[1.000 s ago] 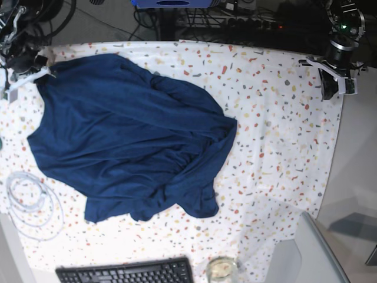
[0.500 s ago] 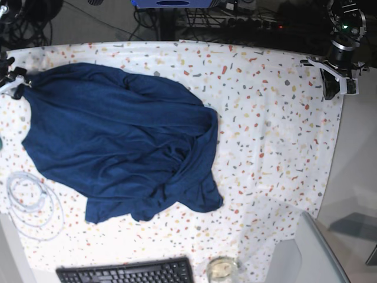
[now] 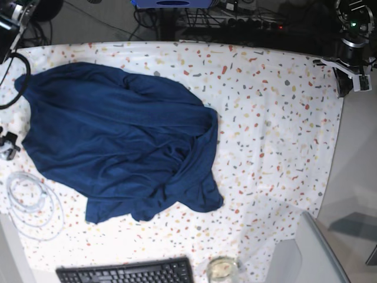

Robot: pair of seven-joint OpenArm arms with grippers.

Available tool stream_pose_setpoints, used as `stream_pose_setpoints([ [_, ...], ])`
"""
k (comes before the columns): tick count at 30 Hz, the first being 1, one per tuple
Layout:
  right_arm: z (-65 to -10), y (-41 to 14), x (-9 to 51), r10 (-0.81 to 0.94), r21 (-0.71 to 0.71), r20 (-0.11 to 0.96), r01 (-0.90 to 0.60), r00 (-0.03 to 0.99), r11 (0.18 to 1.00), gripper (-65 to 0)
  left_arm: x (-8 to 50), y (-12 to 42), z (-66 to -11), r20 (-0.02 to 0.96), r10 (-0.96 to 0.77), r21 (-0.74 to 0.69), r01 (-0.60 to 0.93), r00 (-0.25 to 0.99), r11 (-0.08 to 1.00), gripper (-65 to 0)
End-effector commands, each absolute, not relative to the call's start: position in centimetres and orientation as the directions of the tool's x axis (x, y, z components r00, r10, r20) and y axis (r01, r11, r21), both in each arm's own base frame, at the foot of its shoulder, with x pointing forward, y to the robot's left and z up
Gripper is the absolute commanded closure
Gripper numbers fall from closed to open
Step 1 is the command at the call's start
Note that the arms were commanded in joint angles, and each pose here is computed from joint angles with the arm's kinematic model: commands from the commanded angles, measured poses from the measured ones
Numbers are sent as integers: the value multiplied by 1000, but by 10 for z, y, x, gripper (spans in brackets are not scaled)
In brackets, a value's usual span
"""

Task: Layout the t-shirt on the table in an organized manner, then fold the t-shirt properly
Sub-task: 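Pull the held shirt edge with the right gripper away from the shirt center, then grasp the shirt fabric near its middle with the right gripper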

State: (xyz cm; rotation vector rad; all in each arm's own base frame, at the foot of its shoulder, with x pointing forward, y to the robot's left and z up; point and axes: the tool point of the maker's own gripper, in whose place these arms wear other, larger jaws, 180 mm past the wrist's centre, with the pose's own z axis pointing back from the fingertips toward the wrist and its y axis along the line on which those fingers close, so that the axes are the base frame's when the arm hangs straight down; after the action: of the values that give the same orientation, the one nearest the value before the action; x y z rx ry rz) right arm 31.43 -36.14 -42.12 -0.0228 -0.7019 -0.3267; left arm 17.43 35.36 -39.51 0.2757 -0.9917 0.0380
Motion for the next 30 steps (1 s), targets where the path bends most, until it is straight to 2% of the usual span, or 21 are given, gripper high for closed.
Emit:
stream_pose_setpoints([
  [1,-410,-369,331,-265,85,658,281,704,956,-357,180,357,-383,851,-111,221,-159,513,962,0],
  [3,-414,-368,346,-223,67,656,238,721,969,-294,178,358,-384,852,-103,217,-167,514,962,0],
  [7,-433,-343,363,-126,51,650,123,749,991,-71,177,356,-386,853,-91,209,-177,514,962,0],
  [9,-447,-334,363,-110,51,618,100,779,994,0,176,356,-386,852,-89,208,-177,515,962,0],
  [13,-472,-333,356,-149,75,556,129,818,989,-9,176,356,-386,852,-89,208,-177,515,962,0],
  [18,-485,-352,355,-240,79,582,239,777,968,-8,176,356,-386,852,-89,208,-177,515,962,0],
  [22,-472,-389,362,-266,15,671,347,692,938,-14,176,355,-386,852,-88,207,-178,515,962,0],
  [30,-417,-409,399,-171,-9,856,344,489,939,-8,176,350,-389,855,-76,194,-180,513,964,0],
])
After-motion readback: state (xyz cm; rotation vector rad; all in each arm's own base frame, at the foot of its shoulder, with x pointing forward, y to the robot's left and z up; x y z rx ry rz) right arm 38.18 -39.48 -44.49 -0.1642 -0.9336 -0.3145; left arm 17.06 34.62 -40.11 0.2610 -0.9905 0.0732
